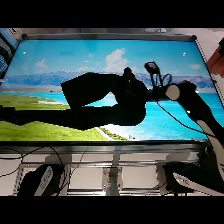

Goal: Fold the clothes and pants, and hang the long-sleeved shirts on hangers.

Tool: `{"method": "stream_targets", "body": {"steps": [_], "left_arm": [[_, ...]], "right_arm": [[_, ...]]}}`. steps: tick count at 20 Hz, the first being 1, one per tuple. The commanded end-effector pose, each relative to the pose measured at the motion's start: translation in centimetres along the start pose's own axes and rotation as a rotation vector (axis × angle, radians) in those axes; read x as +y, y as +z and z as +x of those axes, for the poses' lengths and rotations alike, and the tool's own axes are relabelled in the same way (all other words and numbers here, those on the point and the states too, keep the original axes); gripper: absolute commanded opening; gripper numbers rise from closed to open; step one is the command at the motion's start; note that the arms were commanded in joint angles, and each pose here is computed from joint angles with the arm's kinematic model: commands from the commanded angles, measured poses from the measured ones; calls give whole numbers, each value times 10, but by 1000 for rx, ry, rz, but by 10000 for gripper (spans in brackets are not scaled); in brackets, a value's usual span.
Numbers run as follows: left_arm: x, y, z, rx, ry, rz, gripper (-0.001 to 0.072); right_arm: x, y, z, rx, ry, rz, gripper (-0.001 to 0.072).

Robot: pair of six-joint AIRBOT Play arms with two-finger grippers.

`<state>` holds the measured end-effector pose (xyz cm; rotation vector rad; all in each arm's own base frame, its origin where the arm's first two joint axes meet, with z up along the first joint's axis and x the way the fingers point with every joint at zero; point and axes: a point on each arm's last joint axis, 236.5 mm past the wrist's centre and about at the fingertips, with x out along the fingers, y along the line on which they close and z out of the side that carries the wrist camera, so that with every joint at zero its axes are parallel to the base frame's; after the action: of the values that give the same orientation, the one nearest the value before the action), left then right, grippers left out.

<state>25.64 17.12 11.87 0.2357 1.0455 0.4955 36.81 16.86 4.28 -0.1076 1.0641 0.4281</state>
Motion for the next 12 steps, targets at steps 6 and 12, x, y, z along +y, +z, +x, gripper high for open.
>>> {"method": "stream_targets", "body": {"steps": [6, 12], "left_arm": [[-4, -8, 17, 70, -3, 22, 30], [-5, -8, 19, 79, -7, 24, 30]], "right_arm": [[-4, 20, 51, 100, -33, -141, 622], [21, 20, 67, 102, -79, -311, 619]]}}
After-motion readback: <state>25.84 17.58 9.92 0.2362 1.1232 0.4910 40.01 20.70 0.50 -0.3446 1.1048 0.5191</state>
